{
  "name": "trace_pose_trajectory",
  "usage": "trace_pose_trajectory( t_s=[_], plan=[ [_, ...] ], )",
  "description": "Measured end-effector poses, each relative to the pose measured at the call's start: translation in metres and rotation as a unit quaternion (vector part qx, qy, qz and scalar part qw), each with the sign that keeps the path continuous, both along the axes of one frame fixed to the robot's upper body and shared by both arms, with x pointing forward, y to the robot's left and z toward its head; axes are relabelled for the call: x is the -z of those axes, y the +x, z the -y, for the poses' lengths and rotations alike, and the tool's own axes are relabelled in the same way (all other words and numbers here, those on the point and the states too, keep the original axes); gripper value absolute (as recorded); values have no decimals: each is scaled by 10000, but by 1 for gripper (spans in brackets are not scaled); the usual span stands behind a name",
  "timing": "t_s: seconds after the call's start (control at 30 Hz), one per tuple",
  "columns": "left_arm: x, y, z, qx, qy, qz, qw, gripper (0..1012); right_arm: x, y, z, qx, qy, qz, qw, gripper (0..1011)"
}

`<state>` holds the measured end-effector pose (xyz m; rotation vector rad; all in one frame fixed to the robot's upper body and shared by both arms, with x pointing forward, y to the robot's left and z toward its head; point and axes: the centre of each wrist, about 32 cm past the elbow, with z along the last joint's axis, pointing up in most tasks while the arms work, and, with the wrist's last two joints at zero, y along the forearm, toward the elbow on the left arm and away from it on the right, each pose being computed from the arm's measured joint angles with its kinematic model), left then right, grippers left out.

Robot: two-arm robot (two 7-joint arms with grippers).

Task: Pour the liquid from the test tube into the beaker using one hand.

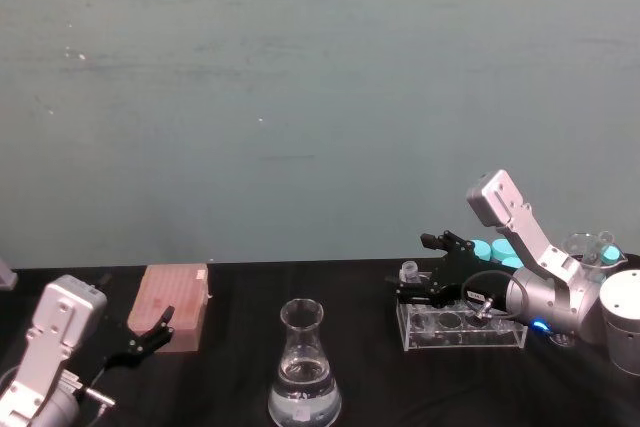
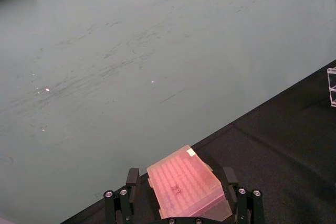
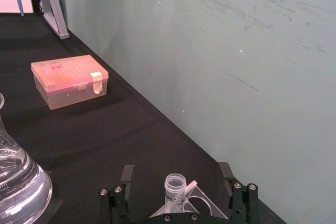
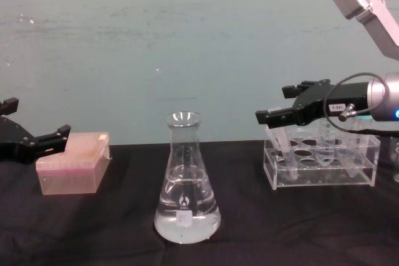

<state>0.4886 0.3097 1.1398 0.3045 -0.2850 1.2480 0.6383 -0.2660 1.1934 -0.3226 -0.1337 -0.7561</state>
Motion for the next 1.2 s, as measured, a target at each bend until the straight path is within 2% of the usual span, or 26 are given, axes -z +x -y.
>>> trace_pose_trajectory(
  t_s=[1.2],
  plan=[
    [0,0,0,0,0,0,10000,1000,0,0,0,0,-1,0,10000,1004]
  ],
)
